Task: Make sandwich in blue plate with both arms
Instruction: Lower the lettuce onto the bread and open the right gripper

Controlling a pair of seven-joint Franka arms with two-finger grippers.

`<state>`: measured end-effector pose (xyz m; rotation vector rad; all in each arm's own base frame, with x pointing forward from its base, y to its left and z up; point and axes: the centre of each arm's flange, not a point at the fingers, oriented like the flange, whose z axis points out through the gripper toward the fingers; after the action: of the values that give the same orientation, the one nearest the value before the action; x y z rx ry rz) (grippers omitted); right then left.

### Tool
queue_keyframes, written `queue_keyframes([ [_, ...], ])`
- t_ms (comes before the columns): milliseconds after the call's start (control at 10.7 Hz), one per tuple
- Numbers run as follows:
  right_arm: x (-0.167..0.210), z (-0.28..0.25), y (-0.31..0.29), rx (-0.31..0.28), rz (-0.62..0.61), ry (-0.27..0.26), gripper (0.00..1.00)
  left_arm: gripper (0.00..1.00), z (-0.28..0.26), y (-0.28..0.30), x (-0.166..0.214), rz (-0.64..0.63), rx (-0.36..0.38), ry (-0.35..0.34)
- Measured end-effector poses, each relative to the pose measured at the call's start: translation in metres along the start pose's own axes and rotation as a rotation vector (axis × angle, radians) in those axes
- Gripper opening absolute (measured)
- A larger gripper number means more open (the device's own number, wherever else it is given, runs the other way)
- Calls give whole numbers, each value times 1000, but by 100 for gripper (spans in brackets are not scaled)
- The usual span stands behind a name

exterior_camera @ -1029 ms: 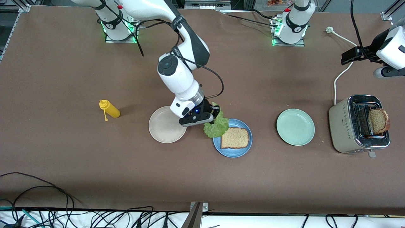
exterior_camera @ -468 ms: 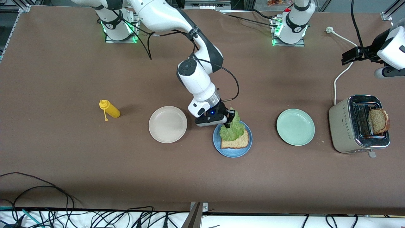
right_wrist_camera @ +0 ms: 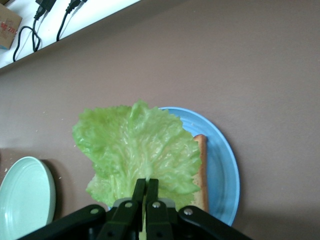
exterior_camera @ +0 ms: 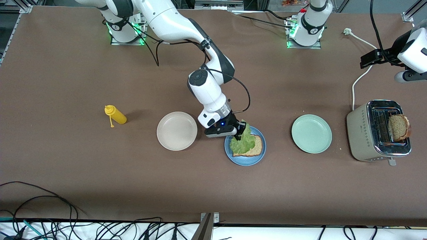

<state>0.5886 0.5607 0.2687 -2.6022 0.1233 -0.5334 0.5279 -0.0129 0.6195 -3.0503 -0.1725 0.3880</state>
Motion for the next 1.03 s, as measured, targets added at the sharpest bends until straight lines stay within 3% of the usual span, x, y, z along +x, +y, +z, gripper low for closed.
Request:
queue_keyframes([
  [1029, -2, 21, 21, -13, 9, 29, 4, 100, 0, -2, 0, -6, 0, 0],
])
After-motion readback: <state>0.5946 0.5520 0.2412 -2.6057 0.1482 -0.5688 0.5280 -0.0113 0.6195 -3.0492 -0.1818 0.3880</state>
